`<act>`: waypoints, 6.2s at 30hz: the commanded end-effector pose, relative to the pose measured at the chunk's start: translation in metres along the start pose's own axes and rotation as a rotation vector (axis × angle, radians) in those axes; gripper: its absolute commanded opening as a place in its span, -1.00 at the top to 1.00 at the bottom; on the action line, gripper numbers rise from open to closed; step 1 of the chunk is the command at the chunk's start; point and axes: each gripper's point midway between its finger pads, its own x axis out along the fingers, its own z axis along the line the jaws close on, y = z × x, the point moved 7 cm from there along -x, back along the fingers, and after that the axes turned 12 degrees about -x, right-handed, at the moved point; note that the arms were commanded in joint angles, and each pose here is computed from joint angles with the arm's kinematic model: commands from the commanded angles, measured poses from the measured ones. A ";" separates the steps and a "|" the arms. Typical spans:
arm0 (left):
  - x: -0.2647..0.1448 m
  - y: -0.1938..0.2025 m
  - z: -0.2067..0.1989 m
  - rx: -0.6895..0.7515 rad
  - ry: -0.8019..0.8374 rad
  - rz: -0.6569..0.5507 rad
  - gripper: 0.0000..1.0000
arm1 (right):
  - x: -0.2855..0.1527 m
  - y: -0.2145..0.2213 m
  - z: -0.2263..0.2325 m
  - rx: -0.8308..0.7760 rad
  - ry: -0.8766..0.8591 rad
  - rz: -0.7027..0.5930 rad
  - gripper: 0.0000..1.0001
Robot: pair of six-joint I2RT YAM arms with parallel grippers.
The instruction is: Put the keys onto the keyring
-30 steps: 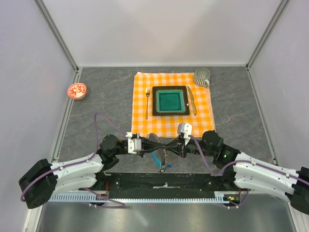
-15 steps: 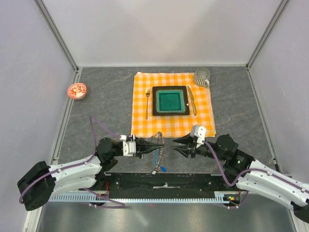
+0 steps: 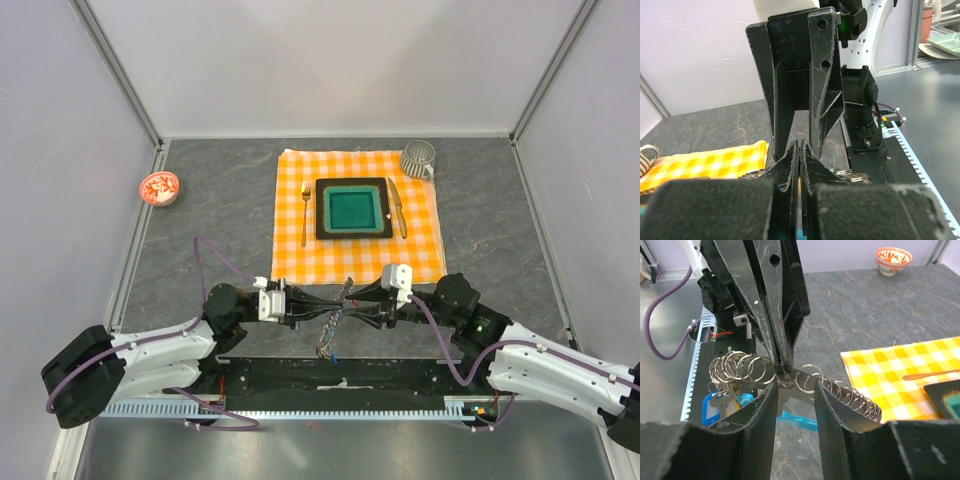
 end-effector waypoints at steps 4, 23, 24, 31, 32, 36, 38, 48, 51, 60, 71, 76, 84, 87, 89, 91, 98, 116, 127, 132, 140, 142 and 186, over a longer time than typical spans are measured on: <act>0.006 -0.025 -0.003 0.069 0.029 -0.117 0.97 | 0.006 -0.012 0.001 -0.044 -0.046 -0.082 0.20; 0.010 -0.028 -0.004 0.034 0.056 -0.158 0.96 | 0.010 -0.009 0.004 -0.025 -0.068 -0.094 0.82; 0.010 -0.028 -0.004 0.033 0.055 -0.159 0.96 | 0.010 -0.008 0.003 -0.024 -0.065 -0.089 0.92; 0.004 -0.032 -0.004 0.030 0.008 -0.122 0.56 | 0.004 -0.011 -0.006 -0.027 0.005 0.006 1.00; 0.003 -0.032 -0.003 0.027 -0.007 -0.106 0.47 | 0.003 -0.011 -0.008 -0.027 0.017 0.029 1.00; -0.009 -0.021 0.004 -0.022 -0.127 0.101 0.21 | 0.002 -0.011 -0.015 -0.016 0.037 0.150 1.00; -0.012 -0.032 0.006 -0.006 -0.169 0.122 0.04 | 0.002 -0.010 -0.018 -0.005 0.042 0.224 1.00; -0.008 0.000 0.015 -0.102 -0.185 0.311 -0.17 | 0.005 -0.010 -0.030 -0.037 0.020 0.502 1.00; -0.007 0.004 0.017 -0.101 -0.177 0.319 -0.17 | 0.007 -0.009 -0.030 -0.053 -0.007 0.542 1.00; -0.003 0.007 0.018 -0.065 -0.142 0.284 -0.06 | 0.013 -0.007 -0.020 -0.079 -0.093 0.563 1.00; 0.005 0.028 0.016 -0.147 -0.079 0.282 0.10 | 0.015 -0.007 -0.015 -0.092 -0.118 0.542 1.00; 0.009 0.033 0.017 -0.169 -0.064 0.295 0.22 | 0.014 -0.007 -0.014 -0.095 -0.118 0.538 1.00; 0.011 0.033 0.017 -0.185 -0.054 0.297 0.49 | 0.015 -0.006 -0.013 -0.098 -0.120 0.528 1.00; 0.011 0.036 0.017 -0.199 -0.052 0.312 0.50 | 0.015 -0.007 -0.014 -0.099 -0.116 0.526 1.00; 0.011 0.038 0.017 -0.204 -0.053 0.320 0.50 | 0.014 -0.009 -0.014 -0.102 -0.111 0.517 1.00; 0.011 0.039 0.017 -0.211 -0.052 0.328 0.49 | 0.013 -0.010 -0.014 -0.105 -0.106 0.510 1.00; 0.014 0.035 0.017 -0.207 -0.041 0.320 0.63 | 0.014 -0.009 -0.013 -0.104 -0.111 0.506 1.00; 0.013 0.029 0.017 -0.191 -0.057 0.283 0.96 | 0.014 -0.004 -0.011 -0.080 -0.101 0.502 0.87; -0.003 0.027 0.013 -0.094 -0.127 0.115 0.96 | -0.005 -0.010 -0.018 0.007 0.165 0.362 0.17; -0.007 0.024 0.009 -0.067 -0.118 0.060 0.97 | -0.004 0.009 -0.003 0.083 0.125 0.310 0.17; -0.009 0.018 0.006 -0.035 -0.101 0.041 0.96 | -0.002 0.014 0.005 0.059 0.066 0.235 0.14; -0.010 0.017 0.005 -0.028 -0.096 0.039 0.96 | -0.002 0.014 0.005 0.052 0.060 0.237 0.14; 0.003 -0.010 -0.006 0.049 0.064 -0.065 0.96 | 0.026 0.020 0.013 0.055 -0.102 0.223 1.00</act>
